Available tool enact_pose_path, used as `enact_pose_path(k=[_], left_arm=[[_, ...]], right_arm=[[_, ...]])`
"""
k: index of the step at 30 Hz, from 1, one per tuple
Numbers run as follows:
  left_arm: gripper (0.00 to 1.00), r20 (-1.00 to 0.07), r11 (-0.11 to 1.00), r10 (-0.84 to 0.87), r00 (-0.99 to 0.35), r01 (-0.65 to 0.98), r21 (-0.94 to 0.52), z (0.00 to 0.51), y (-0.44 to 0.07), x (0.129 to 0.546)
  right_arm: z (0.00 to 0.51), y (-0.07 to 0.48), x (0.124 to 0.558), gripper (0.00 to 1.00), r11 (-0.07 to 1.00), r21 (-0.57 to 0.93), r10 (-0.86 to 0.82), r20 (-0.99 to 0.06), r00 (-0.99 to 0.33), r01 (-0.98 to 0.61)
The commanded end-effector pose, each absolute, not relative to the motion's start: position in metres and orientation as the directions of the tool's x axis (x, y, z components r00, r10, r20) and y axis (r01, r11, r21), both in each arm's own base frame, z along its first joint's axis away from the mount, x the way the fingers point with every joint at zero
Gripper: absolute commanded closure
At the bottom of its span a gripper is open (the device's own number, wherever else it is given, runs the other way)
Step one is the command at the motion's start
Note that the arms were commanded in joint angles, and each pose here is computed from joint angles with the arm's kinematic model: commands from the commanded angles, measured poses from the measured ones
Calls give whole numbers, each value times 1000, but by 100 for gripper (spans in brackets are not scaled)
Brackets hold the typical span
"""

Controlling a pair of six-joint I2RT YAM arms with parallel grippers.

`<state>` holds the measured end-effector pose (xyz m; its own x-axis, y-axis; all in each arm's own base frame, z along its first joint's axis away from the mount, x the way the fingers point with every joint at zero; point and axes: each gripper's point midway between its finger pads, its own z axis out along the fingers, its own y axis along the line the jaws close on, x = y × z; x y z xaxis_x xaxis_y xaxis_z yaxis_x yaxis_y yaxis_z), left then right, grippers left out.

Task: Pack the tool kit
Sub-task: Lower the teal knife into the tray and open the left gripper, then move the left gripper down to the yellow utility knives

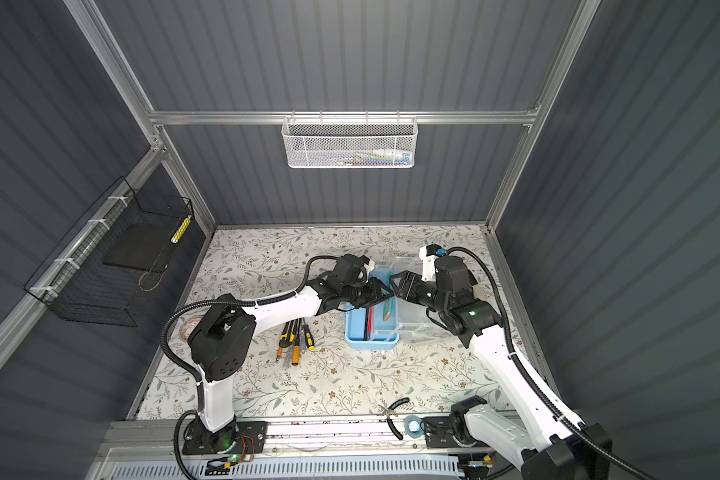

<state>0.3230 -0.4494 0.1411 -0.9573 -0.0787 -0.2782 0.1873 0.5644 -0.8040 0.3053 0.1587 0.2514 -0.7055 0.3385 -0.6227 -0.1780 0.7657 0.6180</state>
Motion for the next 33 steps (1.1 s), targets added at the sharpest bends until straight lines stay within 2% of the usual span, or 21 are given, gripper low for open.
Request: enact_pose_path(k=[1,6,11,14,18,23,28,33], left_arm=[[59,-288,513,-78,-955,209,-832,163,-462,326],[56,-295,506,-75,-952,219,-835,168,-462,326],[56,-423,566,-79,-903,309,-765,192,-446,336],[51,-539,656,-57,-840,376,-654,207,-422,344],[44,-645,825,51,-762,396,-403,207,-370,350],[38,-636,941,94,-766,277,-194,186,-284,347],[38,-570,986,18,-822,109,-125,161,-197,334],[38,-526,998,7,-851,37,-47,139,-157,315]], right_arm=[[250,154,304,36,771,614,347,-625,-699,-166],[251,155,304,36,770,615,346,-627,-698,-170],[257,155,304,36,769,612,339,-636,-693,-186],[260,160,305,36,758,619,332,-636,-697,-204],[270,172,304,37,719,646,314,-631,-710,-256],[278,188,303,36,705,641,276,-641,-716,-302],[265,213,302,35,687,651,230,-615,-754,-322],[246,239,302,35,669,671,191,-571,-799,-319]])
